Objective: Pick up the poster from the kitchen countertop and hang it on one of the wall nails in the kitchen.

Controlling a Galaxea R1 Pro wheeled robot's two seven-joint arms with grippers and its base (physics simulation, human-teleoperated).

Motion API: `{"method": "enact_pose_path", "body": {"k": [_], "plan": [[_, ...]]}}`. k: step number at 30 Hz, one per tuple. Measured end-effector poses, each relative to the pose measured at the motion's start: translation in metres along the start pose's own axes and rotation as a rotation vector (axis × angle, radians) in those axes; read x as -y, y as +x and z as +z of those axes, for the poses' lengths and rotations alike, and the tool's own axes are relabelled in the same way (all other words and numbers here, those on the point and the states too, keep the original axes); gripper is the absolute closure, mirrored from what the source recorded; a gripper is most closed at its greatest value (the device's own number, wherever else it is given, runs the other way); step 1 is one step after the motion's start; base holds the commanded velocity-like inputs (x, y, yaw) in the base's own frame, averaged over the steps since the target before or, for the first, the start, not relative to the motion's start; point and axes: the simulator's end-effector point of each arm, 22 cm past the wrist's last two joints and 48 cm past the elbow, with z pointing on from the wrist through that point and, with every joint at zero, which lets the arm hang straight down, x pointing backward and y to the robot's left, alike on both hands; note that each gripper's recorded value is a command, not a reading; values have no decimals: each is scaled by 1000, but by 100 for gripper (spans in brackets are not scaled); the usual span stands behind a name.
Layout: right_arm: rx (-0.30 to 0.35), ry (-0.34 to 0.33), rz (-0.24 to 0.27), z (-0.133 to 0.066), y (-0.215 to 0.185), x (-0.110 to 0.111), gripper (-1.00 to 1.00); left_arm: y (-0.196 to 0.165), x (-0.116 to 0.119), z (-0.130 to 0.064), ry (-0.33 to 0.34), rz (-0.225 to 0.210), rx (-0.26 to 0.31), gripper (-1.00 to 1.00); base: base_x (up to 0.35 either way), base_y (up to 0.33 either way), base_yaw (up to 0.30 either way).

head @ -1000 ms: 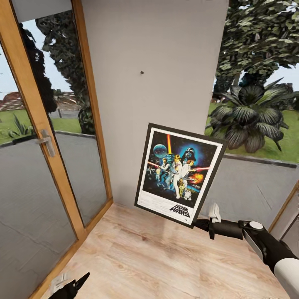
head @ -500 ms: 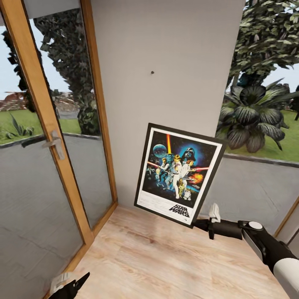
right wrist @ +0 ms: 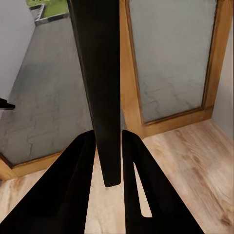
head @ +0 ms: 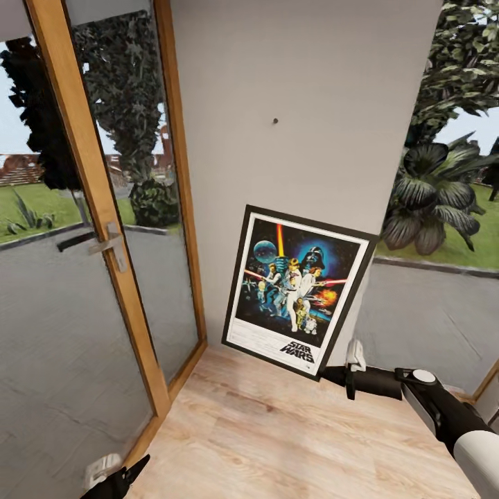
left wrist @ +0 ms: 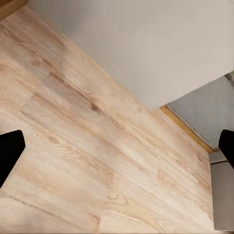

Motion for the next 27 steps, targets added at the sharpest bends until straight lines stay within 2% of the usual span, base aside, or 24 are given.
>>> {"method": "enact_pose_path", "body": {"k": [5, 20, 27], "plan": [[3, 1, -4, -1, -3, 0, 100, -2, 1, 0, 1, 2, 4, -100, 67, 193, -247], [10, 4, -17, -3, -10, -2, 100, -8, 5, 0, 9, 9, 17, -100, 5, 10, -264], [15, 6, -23, -5, -14, -3, 100, -11, 7, -1, 13, 12, 23, -100, 127, 104, -265]]}}
